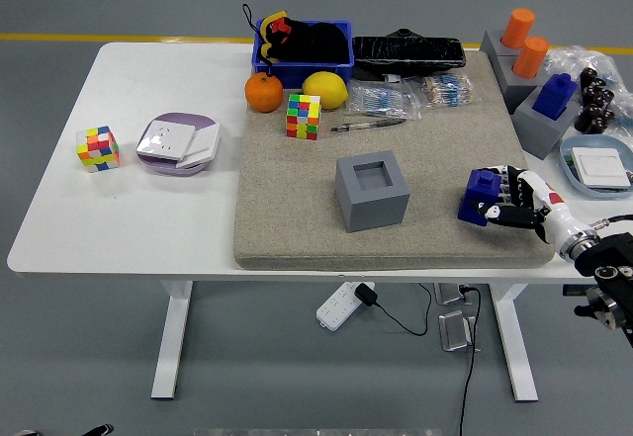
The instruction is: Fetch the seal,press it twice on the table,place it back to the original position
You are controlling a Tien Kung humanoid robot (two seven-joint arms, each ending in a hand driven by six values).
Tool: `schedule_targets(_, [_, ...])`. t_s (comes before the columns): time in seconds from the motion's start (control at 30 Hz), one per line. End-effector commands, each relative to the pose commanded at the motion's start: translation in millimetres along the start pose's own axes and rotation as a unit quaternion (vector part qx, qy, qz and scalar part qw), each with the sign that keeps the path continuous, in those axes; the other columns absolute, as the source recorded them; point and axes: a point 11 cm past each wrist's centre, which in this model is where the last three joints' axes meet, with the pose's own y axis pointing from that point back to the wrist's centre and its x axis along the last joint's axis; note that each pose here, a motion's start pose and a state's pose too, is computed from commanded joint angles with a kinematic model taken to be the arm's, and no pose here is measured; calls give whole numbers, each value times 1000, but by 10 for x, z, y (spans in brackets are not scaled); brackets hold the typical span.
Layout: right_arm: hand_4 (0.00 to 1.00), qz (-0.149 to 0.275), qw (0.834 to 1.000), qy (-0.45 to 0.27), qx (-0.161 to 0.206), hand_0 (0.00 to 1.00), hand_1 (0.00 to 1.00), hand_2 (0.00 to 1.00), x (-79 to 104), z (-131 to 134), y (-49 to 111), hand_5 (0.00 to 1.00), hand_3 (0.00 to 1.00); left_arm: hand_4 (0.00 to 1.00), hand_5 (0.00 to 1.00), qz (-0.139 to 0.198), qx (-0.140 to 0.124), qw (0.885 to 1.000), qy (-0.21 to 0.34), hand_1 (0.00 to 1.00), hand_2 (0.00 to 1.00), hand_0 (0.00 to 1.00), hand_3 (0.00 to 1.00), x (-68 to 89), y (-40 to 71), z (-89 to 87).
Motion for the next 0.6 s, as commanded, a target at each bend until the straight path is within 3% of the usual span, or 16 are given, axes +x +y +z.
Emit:
schedule_targets(0.17, [692, -1, 1000, -4, 27, 575, 426, 416, 26, -204, -19, 2, 425, 701, 429, 0, -1, 1000, 1, 805, 774, 813, 814, 2, 1, 7])
schedule_targets(0.33, [692, -12, 996, -4, 86, 573, 425, 414, 11, -671, -68, 2, 424, 700, 429, 1, -2, 1000, 2, 805, 775, 813, 814, 14, 3, 14])
schedule_targets(0.6, [694, -58, 985, -5, 161, 571, 423, 413, -267, -1292, -117, 2, 417, 700, 430, 1, -4, 1000, 3, 805, 775, 813, 814, 12, 6, 34])
